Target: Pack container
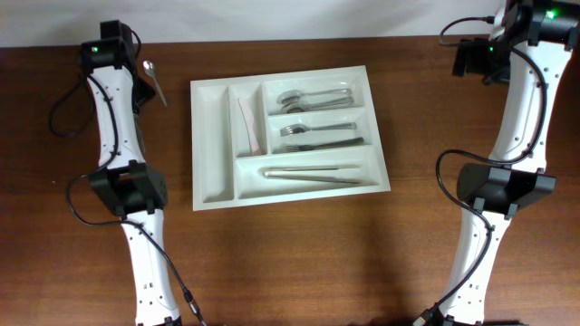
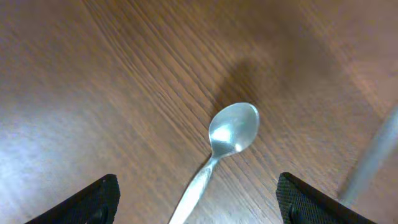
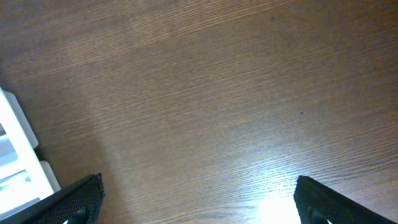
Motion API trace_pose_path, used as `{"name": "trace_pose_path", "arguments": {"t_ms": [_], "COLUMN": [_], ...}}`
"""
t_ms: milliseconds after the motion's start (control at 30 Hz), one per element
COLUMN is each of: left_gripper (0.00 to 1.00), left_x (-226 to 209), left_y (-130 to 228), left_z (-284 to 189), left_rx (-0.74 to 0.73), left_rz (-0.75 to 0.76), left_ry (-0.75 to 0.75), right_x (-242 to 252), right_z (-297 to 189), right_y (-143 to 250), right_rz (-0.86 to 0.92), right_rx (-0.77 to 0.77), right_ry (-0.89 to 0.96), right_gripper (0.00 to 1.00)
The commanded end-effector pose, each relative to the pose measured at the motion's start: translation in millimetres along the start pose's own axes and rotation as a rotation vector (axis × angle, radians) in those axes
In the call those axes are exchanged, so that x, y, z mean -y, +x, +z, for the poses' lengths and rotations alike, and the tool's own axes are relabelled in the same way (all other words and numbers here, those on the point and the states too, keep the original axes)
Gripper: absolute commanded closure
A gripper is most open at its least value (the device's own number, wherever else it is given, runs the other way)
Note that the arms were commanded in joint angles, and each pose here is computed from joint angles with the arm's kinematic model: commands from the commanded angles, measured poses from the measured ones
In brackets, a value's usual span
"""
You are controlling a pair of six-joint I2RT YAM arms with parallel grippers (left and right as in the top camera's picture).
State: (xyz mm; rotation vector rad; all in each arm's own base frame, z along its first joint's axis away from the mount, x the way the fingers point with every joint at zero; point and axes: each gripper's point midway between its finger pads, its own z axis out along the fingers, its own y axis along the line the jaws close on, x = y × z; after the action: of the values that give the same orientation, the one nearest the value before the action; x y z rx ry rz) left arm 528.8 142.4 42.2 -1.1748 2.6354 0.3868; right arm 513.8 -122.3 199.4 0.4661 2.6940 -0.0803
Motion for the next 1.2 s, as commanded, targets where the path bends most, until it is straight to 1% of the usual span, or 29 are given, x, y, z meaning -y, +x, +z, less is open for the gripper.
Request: {"name": "trace_pose_path", "arguments": {"t_ms": [0, 133, 267, 333, 400, 433, 567, 633, 833, 967, 1033, 1067, 1100, 1133, 1167], "left_gripper": [0.18, 0.17, 0.18, 0.27, 0.42, 0.43, 0.43, 0.42, 0.41, 0.43, 0.48, 0.53, 0.59, 0.7, 0.75], "left_x": [-2, -2, -5, -8, -10, -9, 3, 5, 3, 6, 6, 6, 6, 6, 6], "left_y": [19, 28, 27, 25, 23, 24, 28, 27, 26, 28, 28, 29, 29, 30, 30], "left_z": [42, 61, 71, 74, 76, 77, 79, 79, 79, 79, 78, 78, 78, 78, 78], "left_rx": [-0.076, -0.104, -0.115, -0.115, -0.123, -0.135, -0.216, -0.229, -0.233, -0.244, -0.244, -0.245, -0.246, -0.249, -0.251], "left_rz": [0.022, 0.029, 0.018, 0.008, -0.004, -0.011, -0.053, -0.063, -0.062, -0.062, -0.061, -0.061, -0.06, -0.06, -0.06], "left_ry": [-0.045, -0.063, -0.062, -0.063, -0.051, -0.031, 0.098, 0.125, 0.131, 0.146, 0.146, 0.146, 0.145, 0.144, 0.146], "right_x": [2, 2, 2, 2, 2, 2, 2, 2, 2, 2, 2, 2, 2, 2, 2], "right_z": [-4, -4, -4, -4, -4, -4, -4, -4, -4, -4, -4, -4, -4, -4, -4], "right_y": [1, 1, 1, 1, 1, 1, 1, 1, 1, 1, 1, 1, 1, 1, 1], "right_rz": [-0.009, -0.009, -0.009, -0.008, -0.009, -0.009, -0.009, -0.008, -0.009, -0.009, -0.009, -0.009, -0.009, -0.009, -0.009], "right_rx": [0.001, 0.001, 0.001, 0.001, 0.001, 0.001, 0.001, 0.001, 0.001, 0.001, 0.001, 0.001, 0.001, 0.001, 0.001], "right_ry": [0.008, 0.008, 0.008, 0.008, 0.008, 0.008, 0.008, 0.008, 0.008, 0.008, 0.008, 0.008, 0.008, 0.008, 0.008], "right_gripper": [0.01, 0.01, 0.01, 0.01, 0.01, 0.01, 0.01, 0.01, 0.01, 0.01, 0.01, 0.01, 0.01, 0.01, 0.01]}}
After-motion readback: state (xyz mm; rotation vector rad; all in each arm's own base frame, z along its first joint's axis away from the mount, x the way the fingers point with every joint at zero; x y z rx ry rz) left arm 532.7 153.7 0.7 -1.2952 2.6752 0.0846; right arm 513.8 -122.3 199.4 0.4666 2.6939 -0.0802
